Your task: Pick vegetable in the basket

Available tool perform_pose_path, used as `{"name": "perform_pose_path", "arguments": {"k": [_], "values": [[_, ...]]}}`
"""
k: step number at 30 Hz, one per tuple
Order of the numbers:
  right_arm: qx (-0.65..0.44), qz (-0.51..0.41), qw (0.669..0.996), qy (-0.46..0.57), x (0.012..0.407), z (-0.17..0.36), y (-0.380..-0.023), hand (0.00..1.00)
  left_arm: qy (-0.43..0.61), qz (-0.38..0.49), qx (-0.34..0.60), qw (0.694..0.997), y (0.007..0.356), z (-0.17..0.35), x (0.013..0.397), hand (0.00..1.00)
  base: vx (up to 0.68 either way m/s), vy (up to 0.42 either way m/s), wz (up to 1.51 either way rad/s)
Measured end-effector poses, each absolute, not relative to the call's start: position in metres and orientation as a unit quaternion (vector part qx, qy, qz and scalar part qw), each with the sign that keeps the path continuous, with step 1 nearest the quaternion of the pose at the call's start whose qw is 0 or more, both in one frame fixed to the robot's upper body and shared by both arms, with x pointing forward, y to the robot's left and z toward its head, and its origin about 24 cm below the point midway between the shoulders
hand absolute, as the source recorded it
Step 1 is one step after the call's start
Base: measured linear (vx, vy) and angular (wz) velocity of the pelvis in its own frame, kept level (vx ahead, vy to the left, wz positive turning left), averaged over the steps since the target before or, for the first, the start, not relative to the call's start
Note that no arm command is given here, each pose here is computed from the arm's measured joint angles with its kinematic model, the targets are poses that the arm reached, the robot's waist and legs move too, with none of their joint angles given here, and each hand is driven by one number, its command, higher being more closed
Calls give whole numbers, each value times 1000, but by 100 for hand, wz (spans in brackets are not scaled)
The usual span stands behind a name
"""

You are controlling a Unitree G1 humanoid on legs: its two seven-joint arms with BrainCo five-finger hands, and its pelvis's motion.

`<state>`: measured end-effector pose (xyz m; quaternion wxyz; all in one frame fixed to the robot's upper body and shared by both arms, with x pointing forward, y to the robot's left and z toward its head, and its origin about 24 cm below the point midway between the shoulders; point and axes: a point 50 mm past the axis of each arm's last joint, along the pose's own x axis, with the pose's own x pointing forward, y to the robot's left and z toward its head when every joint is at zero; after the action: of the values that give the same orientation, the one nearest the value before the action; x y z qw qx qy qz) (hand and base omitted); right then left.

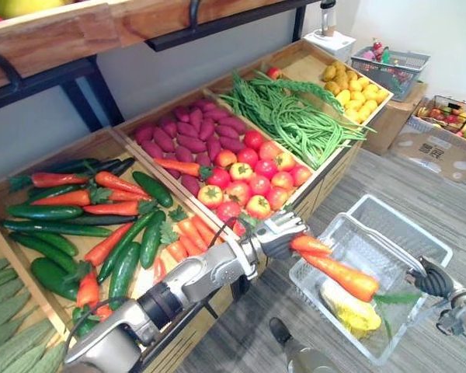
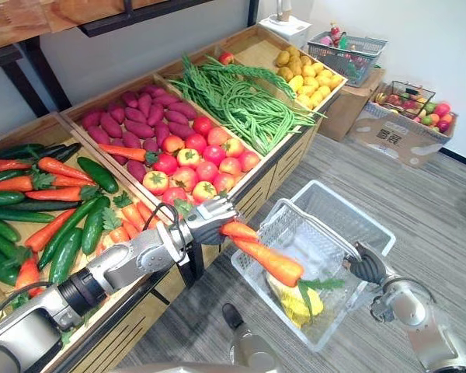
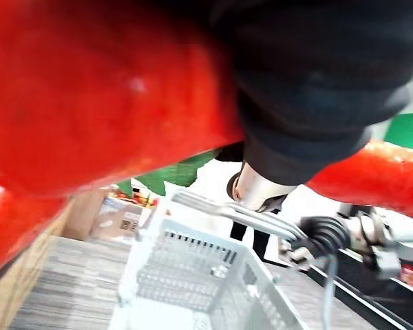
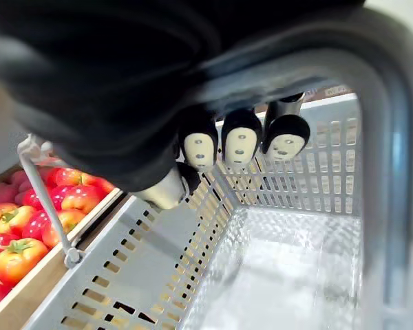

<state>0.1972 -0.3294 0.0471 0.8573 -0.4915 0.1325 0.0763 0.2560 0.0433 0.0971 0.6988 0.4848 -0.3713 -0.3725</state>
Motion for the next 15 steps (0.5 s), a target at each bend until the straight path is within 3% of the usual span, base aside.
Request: {"name": "perform_pose_path", "arguments": {"k": [8, 15], "values": [[-443, 109, 887, 64, 208, 77, -313, 100, -395, -433, 462, 666, 24, 99, 240, 100, 17, -14, -18], [-436, 156, 885, 56, 211, 84, -303, 100, -393, -463, 458, 649, 16, 93, 232, 100, 27, -21, -9]]}}
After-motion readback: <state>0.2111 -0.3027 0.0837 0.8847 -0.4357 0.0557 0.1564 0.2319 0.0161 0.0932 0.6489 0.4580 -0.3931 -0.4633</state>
